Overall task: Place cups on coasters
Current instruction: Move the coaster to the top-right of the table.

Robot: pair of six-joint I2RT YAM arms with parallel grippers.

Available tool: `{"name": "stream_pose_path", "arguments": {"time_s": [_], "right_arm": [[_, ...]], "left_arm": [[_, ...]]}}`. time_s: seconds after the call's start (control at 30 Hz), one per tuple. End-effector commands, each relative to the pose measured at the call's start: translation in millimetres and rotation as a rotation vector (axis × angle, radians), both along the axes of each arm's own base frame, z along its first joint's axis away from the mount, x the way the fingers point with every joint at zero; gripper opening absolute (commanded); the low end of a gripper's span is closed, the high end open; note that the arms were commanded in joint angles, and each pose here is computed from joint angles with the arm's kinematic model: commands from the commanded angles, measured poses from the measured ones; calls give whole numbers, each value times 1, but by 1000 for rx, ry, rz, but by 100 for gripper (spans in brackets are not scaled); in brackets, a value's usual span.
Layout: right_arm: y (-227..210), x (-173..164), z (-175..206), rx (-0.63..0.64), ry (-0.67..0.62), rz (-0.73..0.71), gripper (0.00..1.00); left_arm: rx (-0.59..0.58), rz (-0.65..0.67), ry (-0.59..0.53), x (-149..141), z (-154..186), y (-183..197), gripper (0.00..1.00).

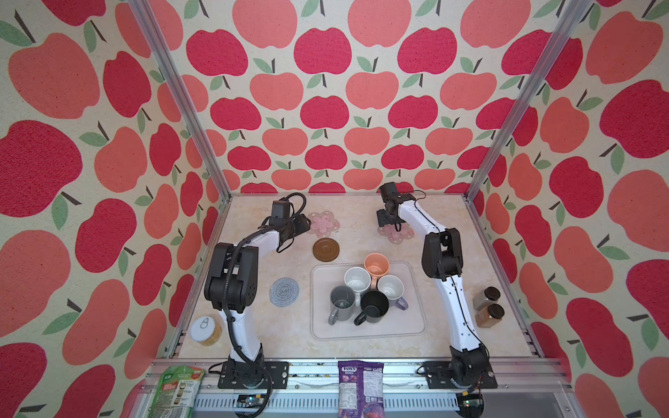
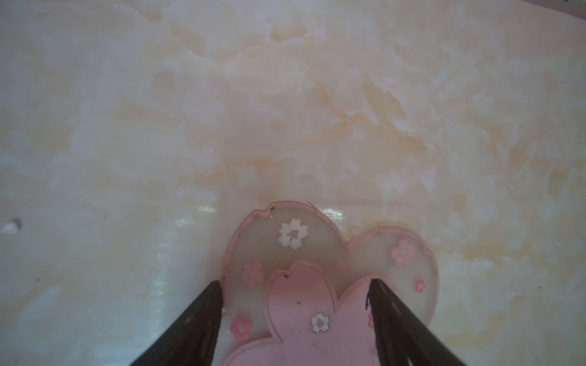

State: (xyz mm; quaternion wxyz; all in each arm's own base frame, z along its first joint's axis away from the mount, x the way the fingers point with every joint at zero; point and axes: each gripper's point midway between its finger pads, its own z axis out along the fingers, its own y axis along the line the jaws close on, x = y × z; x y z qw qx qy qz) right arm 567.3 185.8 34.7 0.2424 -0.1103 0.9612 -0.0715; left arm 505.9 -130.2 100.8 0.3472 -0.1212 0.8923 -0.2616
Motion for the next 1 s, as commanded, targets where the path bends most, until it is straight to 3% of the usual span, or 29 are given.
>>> {"name": "stream_pose_path", "arguments": {"time_s": [0.0,0.37,0.97], "right_arm": [[-29,-19,-19,-54,86,-61,74],[-71,-33,-22,3,93,-175,73],[-117,-39,-15,-19,85,-280,73]], "left_arm": [[-21,-12,-4,-1,5,-6,53],[-16,-35,4,-3,5,-17,53],[-1,-71,2,-4,11,-32,53]]}}
